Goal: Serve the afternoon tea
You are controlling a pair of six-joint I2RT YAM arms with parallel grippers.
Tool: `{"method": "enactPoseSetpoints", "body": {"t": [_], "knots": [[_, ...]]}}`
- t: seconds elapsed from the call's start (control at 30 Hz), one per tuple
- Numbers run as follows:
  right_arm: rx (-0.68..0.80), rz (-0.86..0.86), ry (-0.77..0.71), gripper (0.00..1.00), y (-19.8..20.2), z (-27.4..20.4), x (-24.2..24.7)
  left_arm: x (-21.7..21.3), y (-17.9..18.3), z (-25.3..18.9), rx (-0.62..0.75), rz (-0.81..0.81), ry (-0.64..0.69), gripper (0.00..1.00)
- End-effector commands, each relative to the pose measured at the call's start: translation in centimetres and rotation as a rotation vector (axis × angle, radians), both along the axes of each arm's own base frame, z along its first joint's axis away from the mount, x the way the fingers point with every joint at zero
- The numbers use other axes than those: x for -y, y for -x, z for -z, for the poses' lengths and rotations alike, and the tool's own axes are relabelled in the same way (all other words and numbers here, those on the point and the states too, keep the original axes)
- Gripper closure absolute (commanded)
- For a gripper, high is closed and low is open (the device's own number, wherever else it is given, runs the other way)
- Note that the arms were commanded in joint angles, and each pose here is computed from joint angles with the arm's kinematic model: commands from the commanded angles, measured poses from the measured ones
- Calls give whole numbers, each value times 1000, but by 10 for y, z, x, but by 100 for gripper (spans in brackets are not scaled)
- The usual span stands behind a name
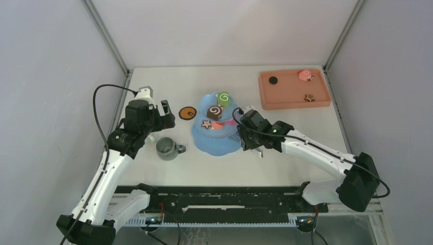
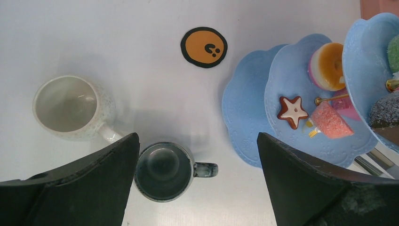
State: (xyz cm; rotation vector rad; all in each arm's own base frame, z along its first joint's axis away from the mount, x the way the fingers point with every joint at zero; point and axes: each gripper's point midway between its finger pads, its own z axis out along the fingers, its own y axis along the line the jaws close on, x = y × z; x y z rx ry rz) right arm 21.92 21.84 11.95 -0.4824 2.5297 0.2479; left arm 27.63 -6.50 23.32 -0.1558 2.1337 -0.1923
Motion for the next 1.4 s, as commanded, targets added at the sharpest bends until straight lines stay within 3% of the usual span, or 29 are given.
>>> {"method": "enactPoseSetpoints", "body": {"t": [0.0, 0.1, 0.33, 0.4, 0.57, 0.77, 0.83, 0.97, 1.37], "knots": [[79, 24, -44, 50, 7, -36, 13, 0, -6, -12, 43, -1, 7, 0], [78, 45, -51, 53, 17, -41, 25, 1, -7, -13, 46, 4, 14, 0], [135, 164, -4, 92, 21, -59, 77, 5, -10, -11, 42, 16, 25, 0], [167, 228, -5, 97, 18, -70, 96, 6, -11, -10, 37, 19, 26, 0], [258, 439, -22, 97, -10, -104, 145, 7, -15, -10, 36, 23, 21, 0], [360, 736, -64, 89, -71, -131, 214, 10, -23, -10, 33, 28, 18, 0], [367, 769, -91, 86, -96, -131, 227, 10, -25, -9, 28, 30, 10, 0], [370, 831, -81, 69, -147, -133, 250, 11, -31, -9, 21, 30, -1, 0], [314, 861, -51, 60, -269, -98, 270, -3, -43, -15, 47, -35, -40, 0]]}}
